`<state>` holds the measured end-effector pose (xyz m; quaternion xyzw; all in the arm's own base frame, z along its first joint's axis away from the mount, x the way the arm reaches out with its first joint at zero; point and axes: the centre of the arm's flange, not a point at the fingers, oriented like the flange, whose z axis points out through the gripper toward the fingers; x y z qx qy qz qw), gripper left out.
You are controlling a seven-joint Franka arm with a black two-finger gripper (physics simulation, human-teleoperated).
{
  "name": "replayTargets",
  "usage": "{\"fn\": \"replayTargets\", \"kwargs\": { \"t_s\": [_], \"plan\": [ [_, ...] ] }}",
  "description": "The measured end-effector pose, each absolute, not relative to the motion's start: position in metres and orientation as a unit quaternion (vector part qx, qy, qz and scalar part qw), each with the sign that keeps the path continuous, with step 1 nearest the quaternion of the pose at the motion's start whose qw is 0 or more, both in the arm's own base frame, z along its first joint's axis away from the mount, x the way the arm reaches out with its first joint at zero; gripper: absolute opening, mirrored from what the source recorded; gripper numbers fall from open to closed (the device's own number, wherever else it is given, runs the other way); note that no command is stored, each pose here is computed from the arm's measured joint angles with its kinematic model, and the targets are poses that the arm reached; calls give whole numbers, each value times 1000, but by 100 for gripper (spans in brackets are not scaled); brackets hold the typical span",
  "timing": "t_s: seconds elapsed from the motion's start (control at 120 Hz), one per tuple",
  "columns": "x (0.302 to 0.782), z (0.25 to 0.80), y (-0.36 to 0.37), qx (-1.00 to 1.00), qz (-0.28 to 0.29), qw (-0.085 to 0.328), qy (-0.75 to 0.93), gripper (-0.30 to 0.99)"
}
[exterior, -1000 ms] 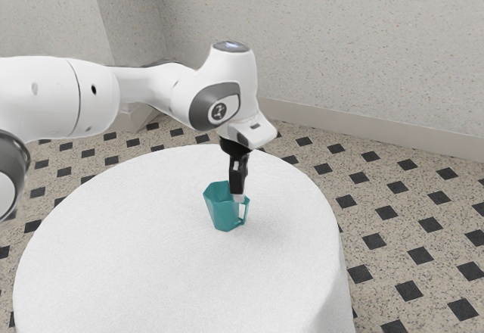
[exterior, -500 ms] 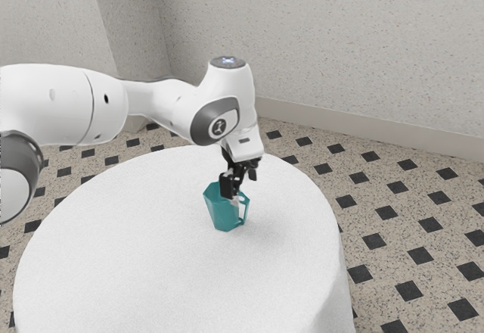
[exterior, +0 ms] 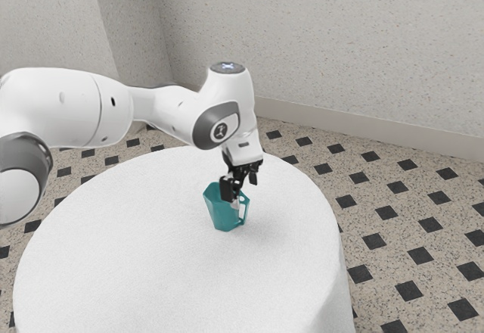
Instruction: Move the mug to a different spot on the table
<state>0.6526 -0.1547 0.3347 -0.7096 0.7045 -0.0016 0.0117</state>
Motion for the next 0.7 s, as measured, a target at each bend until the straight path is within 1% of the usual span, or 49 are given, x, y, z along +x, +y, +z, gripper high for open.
{"fn": "replayTargets", "kwargs": {
  "t_s": [0.225,0.508,0.7],
  "plan": [
    [655,315,-154,-718,7,3,696,67],
    [658,305,-154,-724,13,2,690,67],
    [659,305,-157,-720,16,11,694,67]
  ]
}}
